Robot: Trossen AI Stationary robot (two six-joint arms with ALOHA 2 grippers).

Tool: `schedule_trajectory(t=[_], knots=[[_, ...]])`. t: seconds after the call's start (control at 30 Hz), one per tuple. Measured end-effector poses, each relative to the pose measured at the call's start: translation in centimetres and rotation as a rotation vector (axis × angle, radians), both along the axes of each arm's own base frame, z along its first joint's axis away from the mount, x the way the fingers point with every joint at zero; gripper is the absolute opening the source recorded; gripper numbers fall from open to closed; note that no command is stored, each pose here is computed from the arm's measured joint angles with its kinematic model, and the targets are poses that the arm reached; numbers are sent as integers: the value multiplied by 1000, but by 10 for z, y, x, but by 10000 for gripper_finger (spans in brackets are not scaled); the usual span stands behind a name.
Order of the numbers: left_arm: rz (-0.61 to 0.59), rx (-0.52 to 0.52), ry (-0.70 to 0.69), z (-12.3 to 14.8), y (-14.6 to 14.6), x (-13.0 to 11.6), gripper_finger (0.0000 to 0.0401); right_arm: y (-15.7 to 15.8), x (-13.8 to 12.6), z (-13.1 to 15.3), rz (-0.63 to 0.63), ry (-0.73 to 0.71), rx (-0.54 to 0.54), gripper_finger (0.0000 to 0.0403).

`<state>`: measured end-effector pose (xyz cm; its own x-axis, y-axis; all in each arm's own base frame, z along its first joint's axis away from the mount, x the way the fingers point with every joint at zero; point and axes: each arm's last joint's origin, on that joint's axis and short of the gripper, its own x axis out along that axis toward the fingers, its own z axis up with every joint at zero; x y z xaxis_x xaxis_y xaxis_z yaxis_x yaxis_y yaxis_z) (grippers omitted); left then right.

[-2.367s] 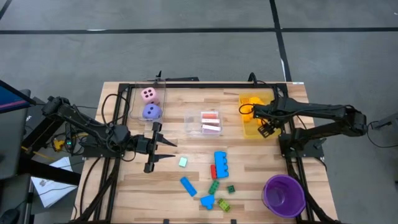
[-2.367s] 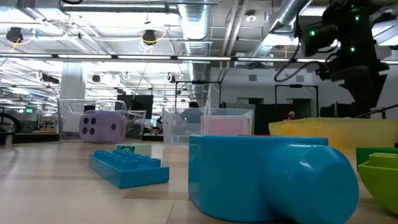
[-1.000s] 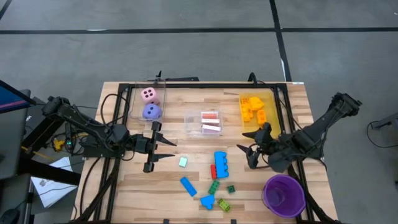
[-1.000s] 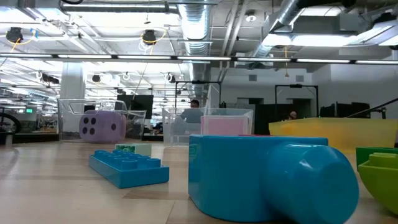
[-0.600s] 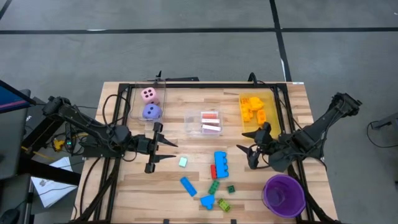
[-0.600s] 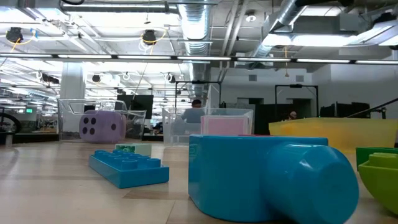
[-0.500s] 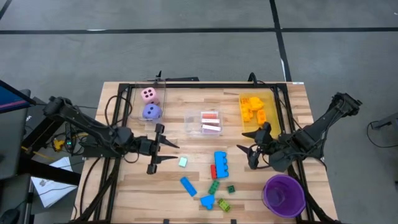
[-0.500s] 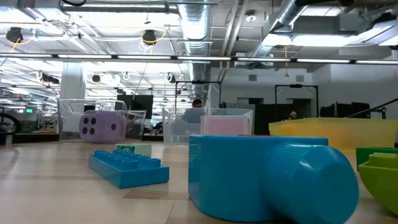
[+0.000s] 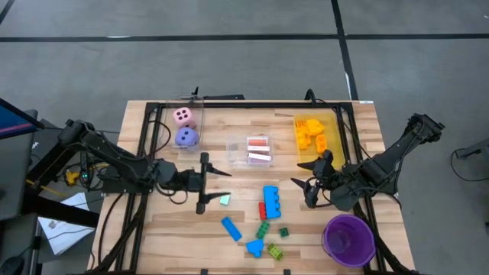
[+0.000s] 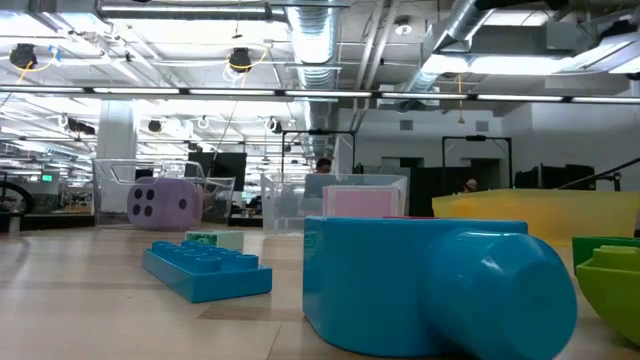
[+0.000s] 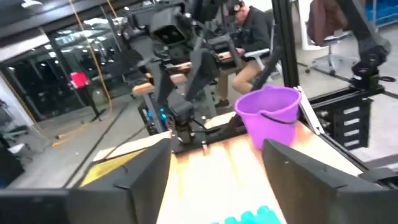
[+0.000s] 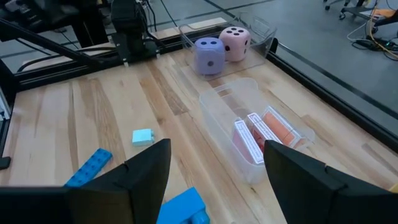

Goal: Pick & Place Toys
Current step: Put the light blue game piece into the yellow bin

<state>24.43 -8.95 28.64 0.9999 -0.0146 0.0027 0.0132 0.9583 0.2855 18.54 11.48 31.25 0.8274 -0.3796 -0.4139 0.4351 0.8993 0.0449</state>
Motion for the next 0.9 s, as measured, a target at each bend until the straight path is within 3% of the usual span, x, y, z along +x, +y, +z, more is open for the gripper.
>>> schedule_trajectory(t=[0.17,0.43,0.63,0.9], knots=[[-6,36,99,-9,-6,15,290,0,0,0,3,3,1,249],[-7,34,210,-20,-15,33,296,1,0,0,28,20,-9,249],[22,-92,286,-28,-16,32,296,-1,-2,4,49,14,-27,249],[36,-88,556,-56,-29,14,296,-2,-3,6,73,19,-63,249]])
